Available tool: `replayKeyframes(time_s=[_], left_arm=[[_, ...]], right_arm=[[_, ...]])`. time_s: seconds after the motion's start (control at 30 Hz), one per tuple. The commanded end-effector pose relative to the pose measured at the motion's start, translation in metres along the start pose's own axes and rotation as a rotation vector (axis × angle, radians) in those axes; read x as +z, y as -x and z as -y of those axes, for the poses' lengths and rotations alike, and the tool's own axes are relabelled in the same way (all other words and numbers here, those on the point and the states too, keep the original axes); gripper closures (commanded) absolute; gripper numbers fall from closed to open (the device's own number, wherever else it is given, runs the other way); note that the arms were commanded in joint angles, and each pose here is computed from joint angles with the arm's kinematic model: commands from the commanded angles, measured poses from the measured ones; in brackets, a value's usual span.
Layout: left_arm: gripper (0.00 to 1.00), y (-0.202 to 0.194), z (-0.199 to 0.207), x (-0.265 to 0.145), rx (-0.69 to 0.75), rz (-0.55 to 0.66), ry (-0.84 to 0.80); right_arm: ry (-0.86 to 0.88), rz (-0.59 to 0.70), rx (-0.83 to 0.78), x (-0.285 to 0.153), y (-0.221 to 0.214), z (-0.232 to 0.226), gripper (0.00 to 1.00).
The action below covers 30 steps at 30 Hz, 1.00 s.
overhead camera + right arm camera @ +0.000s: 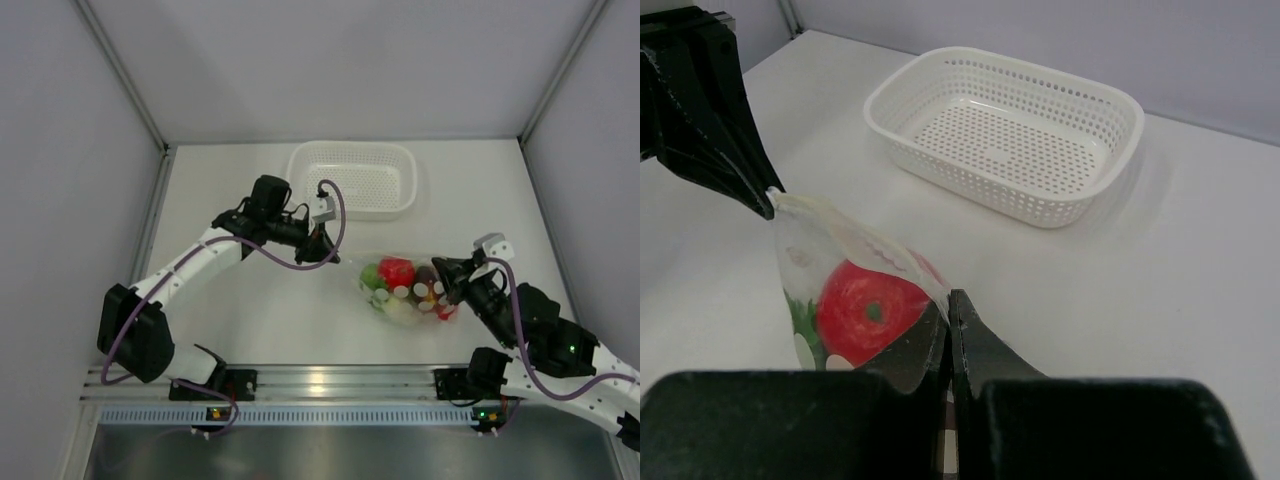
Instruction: Open the zip-top bag and remove the fake food
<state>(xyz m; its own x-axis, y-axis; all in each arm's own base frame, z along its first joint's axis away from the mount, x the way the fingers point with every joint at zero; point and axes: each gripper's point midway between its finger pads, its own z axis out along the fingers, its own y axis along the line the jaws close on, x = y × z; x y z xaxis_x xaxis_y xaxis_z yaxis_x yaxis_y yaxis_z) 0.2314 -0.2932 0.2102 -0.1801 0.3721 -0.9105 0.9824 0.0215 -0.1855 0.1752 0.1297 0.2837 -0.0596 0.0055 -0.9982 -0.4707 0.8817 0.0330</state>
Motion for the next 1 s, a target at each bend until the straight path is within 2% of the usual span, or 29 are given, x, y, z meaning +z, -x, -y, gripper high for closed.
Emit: replayKeyframes(time_s=[0.0,0.17,0.2,0.3,0.33,0.37,0.43,0.5,0.53,0.67,0.83,0.97], left_arm=[[1.0,-0.012,-0.007,-0.004,-0.035,-0.022,0.033],[1.0,-0.01,-0.008,-0.005,-0.068,-0.018,0.034],[0.97,-0.007,-0.006,-0.005,-0.067,-0.011,0.026],[0.7,0.006,0.005,-0.006,-0.066,0.024,-0.027],[0.47,0.011,0.008,-0.006,-0.066,0.032,-0.036],[0.36,0.022,0.009,-0.006,-0.044,0.045,-0.039],[0.22,0.036,0.009,-0.006,-0.016,0.054,-0.022],[0.16,0.06,0.01,-0.002,0.048,0.066,-0.009],[0.01,0.067,0.009,0.0,0.067,0.068,0.004],[0.02,0.109,0.004,0.012,0.169,0.159,0.028],[0.04,0.118,0.015,0.021,0.171,0.192,-0.076],[0.13,0.111,0.029,0.032,0.197,0.179,-0.094]], right_arm=[[-0.075,0.118,0.095,-0.01,0.045,0.018,1.0],[-0.06,0.106,0.085,-0.007,0.041,0.014,1.0],[-0.043,0.108,0.087,-0.006,0.041,0.011,1.0],[0.052,0.118,0.068,-0.007,0.037,-0.005,1.0],[0.077,0.116,0.062,-0.007,0.034,-0.009,1.0],[0.105,0.126,0.061,-0.009,0.035,-0.012,1.0],[0.17,0.134,0.055,-0.012,0.035,-0.023,1.0],[0.232,0.138,0.035,-0.014,0.036,-0.032,1.0],[0.252,0.137,0.027,-0.016,0.037,-0.035,1.0],[0.291,0.1,-0.004,-0.014,0.032,-0.044,1.0],[0.279,0.093,-0.006,-0.011,0.032,-0.044,1.0],[0.26,0.099,0.0,-0.011,0.034,-0.04,1.0]])
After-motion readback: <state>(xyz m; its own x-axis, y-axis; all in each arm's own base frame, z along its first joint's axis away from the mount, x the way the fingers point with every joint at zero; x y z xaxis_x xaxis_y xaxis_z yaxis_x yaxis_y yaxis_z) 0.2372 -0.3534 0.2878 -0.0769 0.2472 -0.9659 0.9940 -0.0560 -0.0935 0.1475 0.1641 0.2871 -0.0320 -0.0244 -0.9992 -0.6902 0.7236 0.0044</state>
